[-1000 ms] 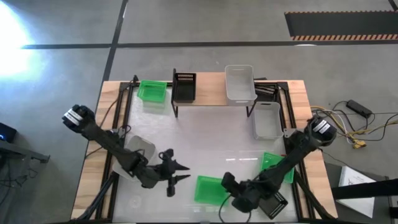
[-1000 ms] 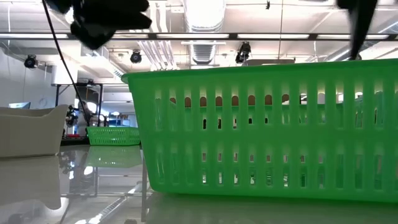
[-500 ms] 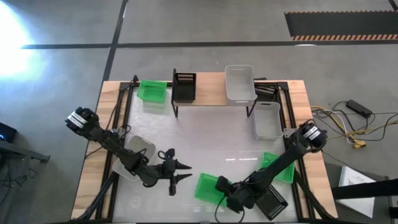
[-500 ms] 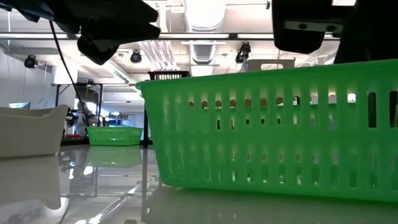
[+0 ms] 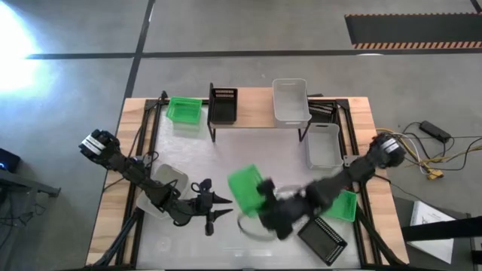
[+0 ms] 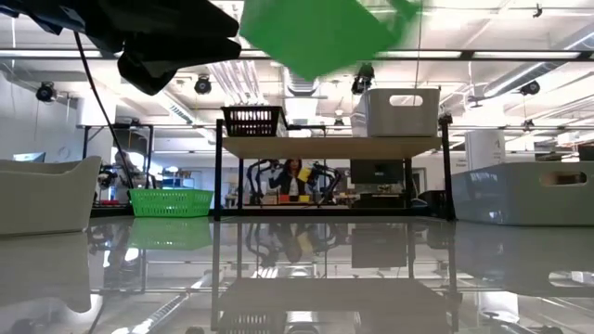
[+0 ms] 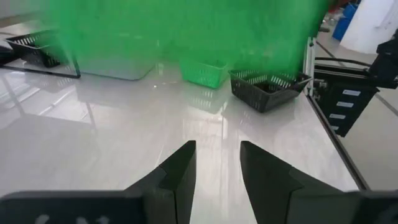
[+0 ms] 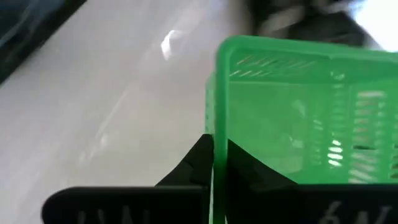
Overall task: Stack baskets on shelf by color
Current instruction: Put the bottom left green bin on the shelf
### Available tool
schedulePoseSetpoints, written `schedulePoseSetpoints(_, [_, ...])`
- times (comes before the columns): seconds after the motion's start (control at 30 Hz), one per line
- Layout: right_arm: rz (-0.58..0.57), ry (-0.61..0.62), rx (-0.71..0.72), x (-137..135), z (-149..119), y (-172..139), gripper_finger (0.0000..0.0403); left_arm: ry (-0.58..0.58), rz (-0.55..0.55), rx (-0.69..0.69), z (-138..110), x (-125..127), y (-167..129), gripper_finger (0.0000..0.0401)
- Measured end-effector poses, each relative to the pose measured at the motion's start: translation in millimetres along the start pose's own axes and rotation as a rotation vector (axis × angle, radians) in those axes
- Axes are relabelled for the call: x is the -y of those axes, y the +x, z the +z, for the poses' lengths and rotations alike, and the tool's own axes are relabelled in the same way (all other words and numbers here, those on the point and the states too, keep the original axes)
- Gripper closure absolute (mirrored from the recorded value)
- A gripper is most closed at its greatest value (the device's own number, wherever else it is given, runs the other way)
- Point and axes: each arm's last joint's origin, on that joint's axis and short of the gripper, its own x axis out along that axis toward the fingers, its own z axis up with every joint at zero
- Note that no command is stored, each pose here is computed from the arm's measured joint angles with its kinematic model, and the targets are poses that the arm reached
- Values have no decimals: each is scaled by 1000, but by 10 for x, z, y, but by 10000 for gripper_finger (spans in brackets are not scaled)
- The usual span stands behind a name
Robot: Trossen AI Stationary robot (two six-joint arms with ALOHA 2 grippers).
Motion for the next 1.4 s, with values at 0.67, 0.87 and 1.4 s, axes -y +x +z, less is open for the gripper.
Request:
schedulePoseSetpoints(0.67, [-149, 592, -176, 2975, -1186, -75, 394, 4, 6, -13, -55, -31, -12, 292])
schedulePoseSetpoints(0.87, [-83, 591, -301, 3033, -1293, 143, 394, 3, 6, -13, -54, -31, -12, 292])
schedulePoseSetpoints(1.4, [-30, 501, -397, 2978, -1289, 177, 324, 2, 6, -12, -54, -30, -12, 292])
